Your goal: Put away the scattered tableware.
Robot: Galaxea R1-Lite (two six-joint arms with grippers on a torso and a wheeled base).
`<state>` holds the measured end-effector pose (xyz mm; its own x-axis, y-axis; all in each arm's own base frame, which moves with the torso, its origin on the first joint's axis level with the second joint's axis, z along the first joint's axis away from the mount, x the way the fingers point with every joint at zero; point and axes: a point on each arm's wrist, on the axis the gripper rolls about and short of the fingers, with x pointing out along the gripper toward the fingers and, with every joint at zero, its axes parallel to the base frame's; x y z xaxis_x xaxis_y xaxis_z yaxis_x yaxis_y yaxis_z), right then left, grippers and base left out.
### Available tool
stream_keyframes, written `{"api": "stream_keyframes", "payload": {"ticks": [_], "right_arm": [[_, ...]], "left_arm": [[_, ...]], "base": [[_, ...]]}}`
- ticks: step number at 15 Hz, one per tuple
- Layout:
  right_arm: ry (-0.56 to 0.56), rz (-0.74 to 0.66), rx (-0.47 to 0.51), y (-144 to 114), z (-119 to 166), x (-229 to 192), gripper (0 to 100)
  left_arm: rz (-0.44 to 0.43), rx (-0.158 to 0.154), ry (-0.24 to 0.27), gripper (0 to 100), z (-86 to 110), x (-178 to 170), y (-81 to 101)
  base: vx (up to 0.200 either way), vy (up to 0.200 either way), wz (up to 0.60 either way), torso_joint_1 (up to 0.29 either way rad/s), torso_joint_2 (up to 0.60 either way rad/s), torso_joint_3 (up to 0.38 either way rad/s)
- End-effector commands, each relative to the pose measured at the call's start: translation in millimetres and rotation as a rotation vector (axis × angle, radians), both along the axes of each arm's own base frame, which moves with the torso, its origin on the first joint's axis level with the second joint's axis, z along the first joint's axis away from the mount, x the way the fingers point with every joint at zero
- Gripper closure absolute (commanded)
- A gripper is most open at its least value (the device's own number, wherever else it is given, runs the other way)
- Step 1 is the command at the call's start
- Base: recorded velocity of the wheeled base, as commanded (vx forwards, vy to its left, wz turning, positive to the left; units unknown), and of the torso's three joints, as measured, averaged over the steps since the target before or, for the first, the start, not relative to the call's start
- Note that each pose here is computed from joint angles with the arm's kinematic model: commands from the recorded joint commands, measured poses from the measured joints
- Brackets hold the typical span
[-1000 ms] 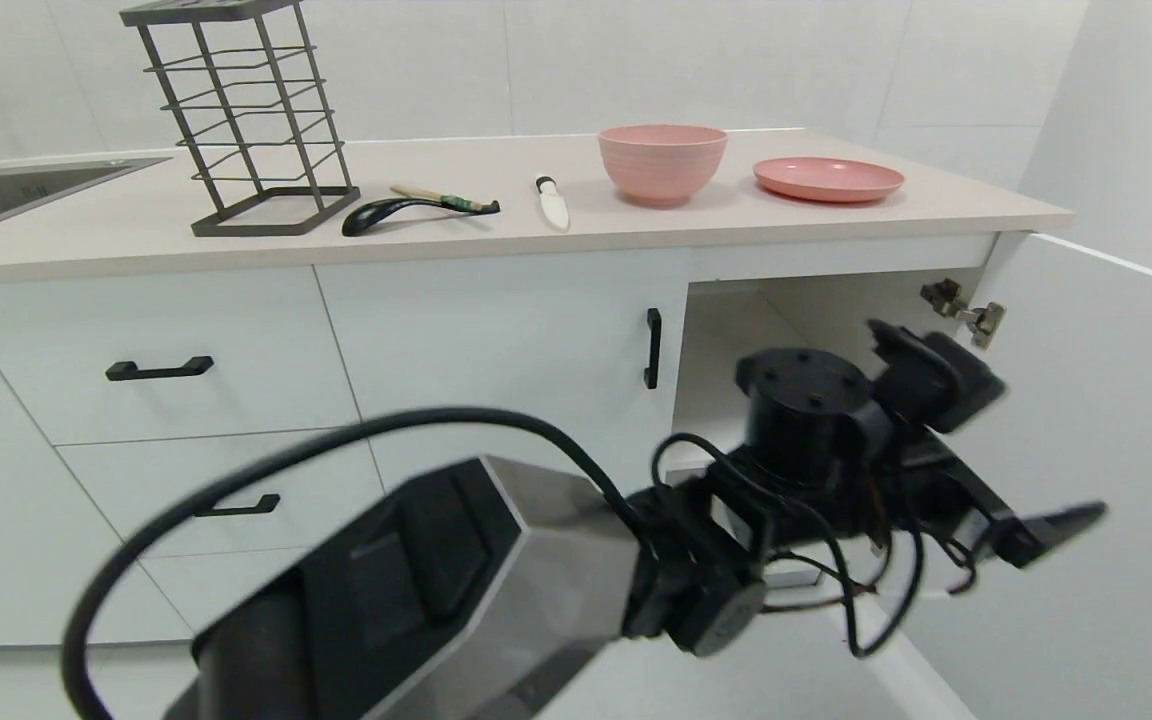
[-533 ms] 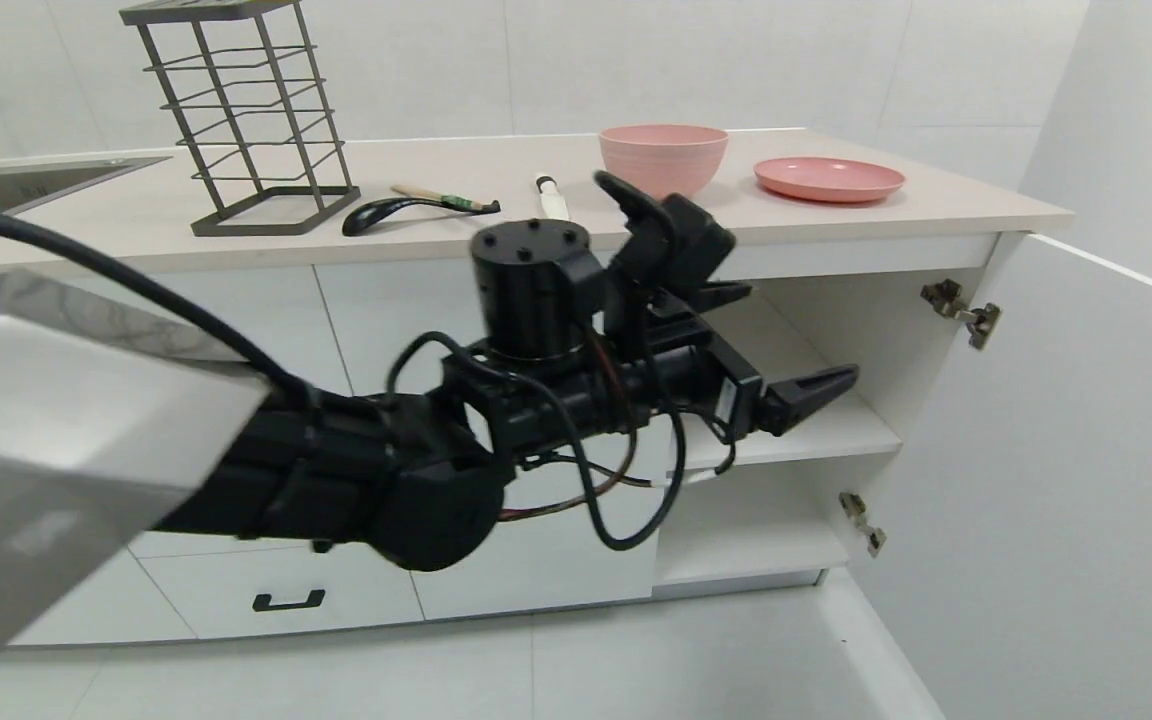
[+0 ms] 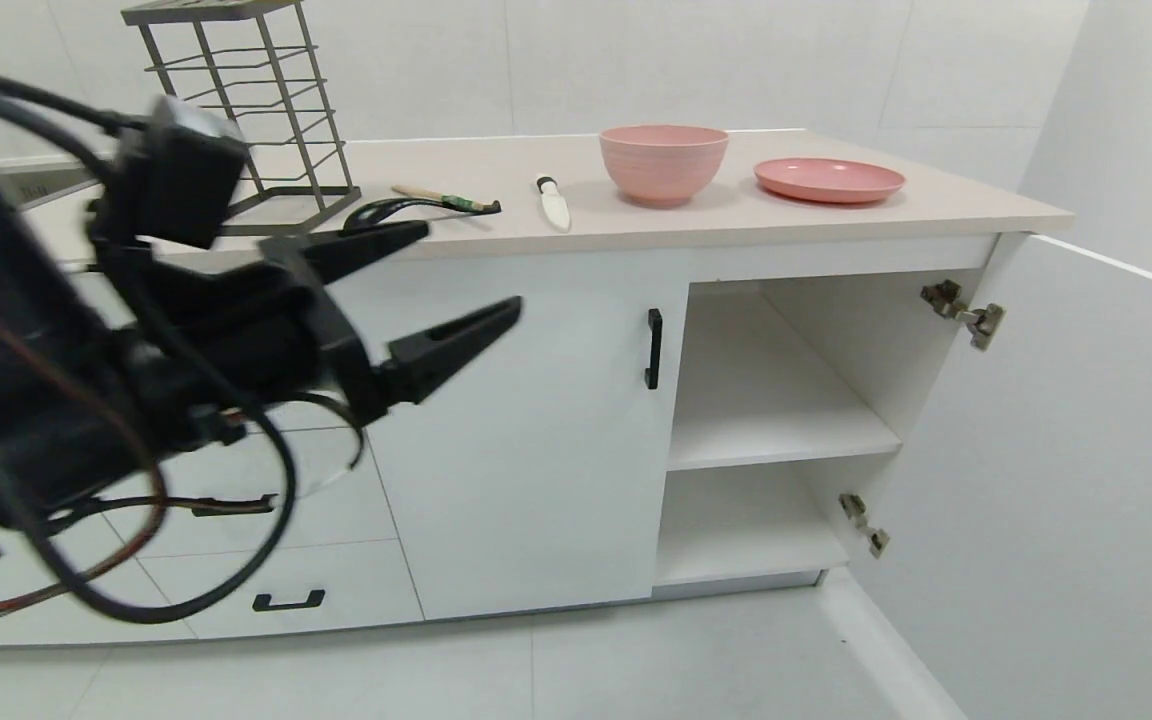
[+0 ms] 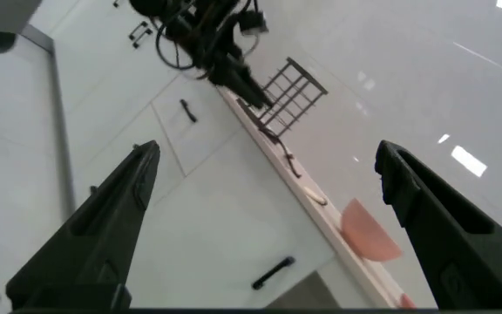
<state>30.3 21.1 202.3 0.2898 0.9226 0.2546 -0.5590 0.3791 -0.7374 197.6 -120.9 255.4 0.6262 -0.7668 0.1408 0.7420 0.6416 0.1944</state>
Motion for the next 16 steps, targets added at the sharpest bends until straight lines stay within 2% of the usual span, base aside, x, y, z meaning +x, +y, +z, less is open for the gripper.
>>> {"api": "stream_keyframes", "payload": {"ticks": [1,2,5,7,9,10,11,13,14,15,16], "right_arm": [[-0.035,0.022,-0.002,-1,-19,-42,0],[-0.015,0.023,-0.002,-1,-29,-53,0],[0.072,0.033,-0.005,-3,-54,-76,0],[0.074,0.034,-0.006,-3,-59,-78,0],[0.102,0.019,0.002,-3,-66,-75,0],[0.110,0.004,0.012,-3,-67,-74,0],[0.119,-0.026,0.037,-4,-67,-73,0],[0.120,-0.032,0.040,-4,-67,-73,0],[0.141,-0.068,0.064,-4,-68,-71,0],[0.188,-0.102,0.089,-4,-70,-68,0],[0.303,-0.135,0.150,-5,-74,-66,0]], "left_arm": [[0.230,-0.028,-0.140,0,-0.3,-72,75.1],[0.259,-0.022,-0.149,0,-12.8,-94,85.2],[0.317,-0.048,-0.207,0,-35.5,-146,102.1],[0.377,-0.050,-0.230,0,-43.9,-164,107.9],[0.447,-0.038,-0.240,0,-74.6,-188,112.1],[0.453,-0.036,-0.239,0,-81.4,-191,112.4],[0.469,-0.038,-0.253,0,-98.8,-201,113.0],[0.496,-0.041,-0.278,0,-108.8,-207,113.0],[0.528,-0.037,-0.272,0,-119.8,-216,112.8],[0.539,-0.025,-0.239,0,-133.2,-222,112.5],[0.531,-0.002,-0.160,0,-151.0,-226,112.8]], "base": [[0.000,0.000,0.00,0.000,0.00,0.000],[0.000,0.000,0.00,0.000,0.00,0.000],[0.000,0.000,0.00,0.000,0.00,0.000],[0.000,0.000,0.00,0.000,0.00,0.000],[0.000,0.000,0.00,0.000,0.00,0.000],[0.000,0.000,0.00,0.000,0.00,0.000],[0.000,0.000,0.00,0.000,0.00,0.000],[0.000,0.000,0.00,0.000,0.00,0.000],[0.000,0.000,0.00,0.000,0.00,0.000],[0.000,0.000,0.00,0.000,0.00,0.000],[0.000,0.000,0.00,0.000,0.00,0.000]]}}
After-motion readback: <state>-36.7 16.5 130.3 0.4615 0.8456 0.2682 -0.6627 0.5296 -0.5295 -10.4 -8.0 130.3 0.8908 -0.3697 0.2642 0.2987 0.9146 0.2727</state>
